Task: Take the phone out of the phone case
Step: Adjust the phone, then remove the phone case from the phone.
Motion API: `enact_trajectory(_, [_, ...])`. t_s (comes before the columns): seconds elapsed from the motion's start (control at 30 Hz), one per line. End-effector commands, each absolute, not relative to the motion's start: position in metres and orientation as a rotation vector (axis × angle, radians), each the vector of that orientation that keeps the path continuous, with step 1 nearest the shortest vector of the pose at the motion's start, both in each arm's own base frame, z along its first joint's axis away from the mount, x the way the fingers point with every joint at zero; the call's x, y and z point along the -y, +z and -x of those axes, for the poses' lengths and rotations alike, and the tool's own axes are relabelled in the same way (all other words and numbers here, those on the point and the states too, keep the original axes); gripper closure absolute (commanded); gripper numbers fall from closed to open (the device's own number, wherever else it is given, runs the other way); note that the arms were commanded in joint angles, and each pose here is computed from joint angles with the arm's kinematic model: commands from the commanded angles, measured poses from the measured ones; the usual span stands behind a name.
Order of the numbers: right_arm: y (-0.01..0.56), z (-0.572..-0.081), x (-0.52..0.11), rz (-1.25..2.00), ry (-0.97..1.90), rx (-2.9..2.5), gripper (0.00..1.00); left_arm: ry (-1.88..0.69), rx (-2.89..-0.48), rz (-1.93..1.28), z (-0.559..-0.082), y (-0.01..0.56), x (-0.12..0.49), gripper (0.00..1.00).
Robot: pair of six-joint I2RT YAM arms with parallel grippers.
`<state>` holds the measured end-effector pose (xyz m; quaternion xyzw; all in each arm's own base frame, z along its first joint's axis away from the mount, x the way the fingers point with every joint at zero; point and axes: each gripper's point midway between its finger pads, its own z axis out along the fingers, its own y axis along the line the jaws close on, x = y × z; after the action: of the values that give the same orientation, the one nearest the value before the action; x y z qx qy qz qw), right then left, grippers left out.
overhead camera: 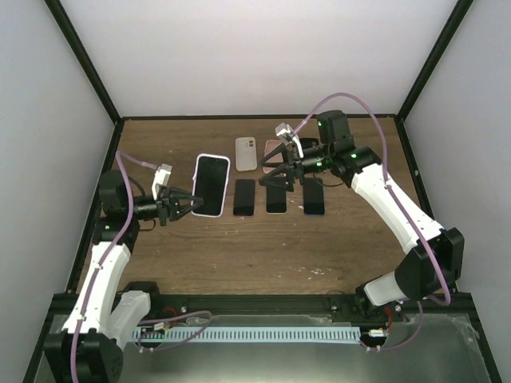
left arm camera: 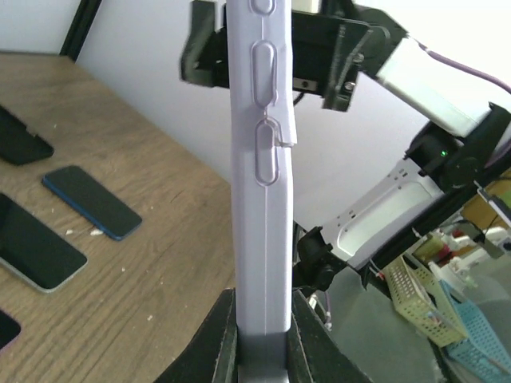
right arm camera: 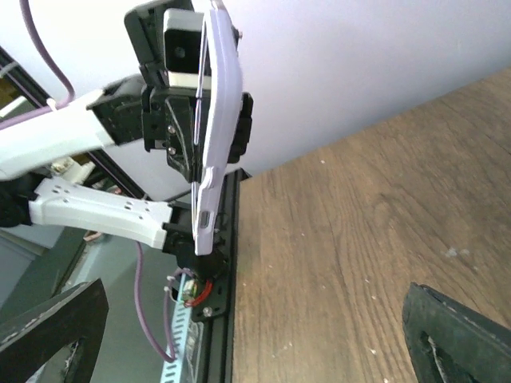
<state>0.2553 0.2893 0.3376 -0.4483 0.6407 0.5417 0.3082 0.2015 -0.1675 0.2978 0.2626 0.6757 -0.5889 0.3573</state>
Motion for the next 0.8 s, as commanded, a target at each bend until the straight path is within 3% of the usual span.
enact_trajectory(0.0, [0.375,-0.240,-0.286,1.199,1.523,-1.541,0.01,-1.477,-1.607,-0.805,-0.183,0.320,0.170,1.00])
enact_trajectory(0.77, [0.396,-0.204,-0.328,1.284,1.687,-1.446,0.19,-1.475,-1.520,-0.832,-0.199,0.334,0.213,1.00])
